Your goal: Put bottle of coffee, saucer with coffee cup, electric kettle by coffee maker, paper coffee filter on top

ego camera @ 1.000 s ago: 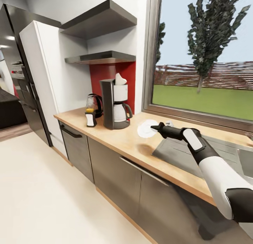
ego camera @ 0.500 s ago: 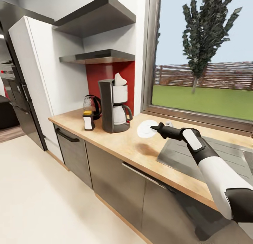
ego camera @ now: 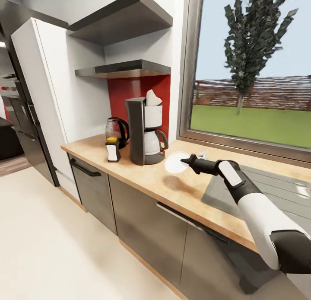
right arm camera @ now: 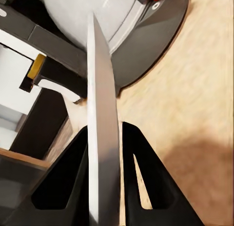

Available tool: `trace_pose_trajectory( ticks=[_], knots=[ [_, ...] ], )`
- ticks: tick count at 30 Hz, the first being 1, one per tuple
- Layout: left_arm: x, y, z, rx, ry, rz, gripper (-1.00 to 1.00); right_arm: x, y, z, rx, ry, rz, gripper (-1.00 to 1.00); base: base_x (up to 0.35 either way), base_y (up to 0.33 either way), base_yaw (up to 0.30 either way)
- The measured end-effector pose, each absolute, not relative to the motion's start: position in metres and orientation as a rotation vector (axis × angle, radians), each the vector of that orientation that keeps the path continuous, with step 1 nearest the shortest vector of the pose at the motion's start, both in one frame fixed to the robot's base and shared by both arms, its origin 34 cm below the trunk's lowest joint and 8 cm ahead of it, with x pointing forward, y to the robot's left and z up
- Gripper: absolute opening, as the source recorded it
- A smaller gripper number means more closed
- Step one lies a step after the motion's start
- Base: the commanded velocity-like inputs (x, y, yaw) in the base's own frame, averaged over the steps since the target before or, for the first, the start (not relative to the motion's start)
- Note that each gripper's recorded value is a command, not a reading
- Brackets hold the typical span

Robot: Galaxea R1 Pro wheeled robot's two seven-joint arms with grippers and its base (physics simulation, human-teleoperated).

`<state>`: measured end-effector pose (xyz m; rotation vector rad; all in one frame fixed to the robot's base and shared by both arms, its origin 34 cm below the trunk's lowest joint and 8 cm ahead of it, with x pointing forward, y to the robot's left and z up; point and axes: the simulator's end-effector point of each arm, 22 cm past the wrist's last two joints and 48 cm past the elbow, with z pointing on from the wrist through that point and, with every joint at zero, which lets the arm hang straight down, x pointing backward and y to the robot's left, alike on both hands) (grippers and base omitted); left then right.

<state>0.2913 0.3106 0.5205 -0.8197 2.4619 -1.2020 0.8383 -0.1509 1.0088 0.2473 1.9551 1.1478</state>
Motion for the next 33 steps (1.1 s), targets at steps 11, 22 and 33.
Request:
trace_pose_trajectory(
  ticks=[11,22,33],
  knots=[
    [0.291,0.312,0.52,-0.819,2.463,-1.199,1.0,0.844,-0.165,0.996,0.328,1.99,1.089,-1.0,0.098,0.089,0.0],
    [0.291,0.312,0.521,-0.819,2.463,-1.199,1.0,0.845,-0.173,0.978,0.404,2.022,1.077,-1.0,0.088,0.065,0.0],
    [0.291,0.312,0.521,-0.819,2.463,-1.199,1.0,0.843,-0.174,0.962,0.435,2.053,1.079,-1.0,0.05,0.041,0.0]
  ],
)
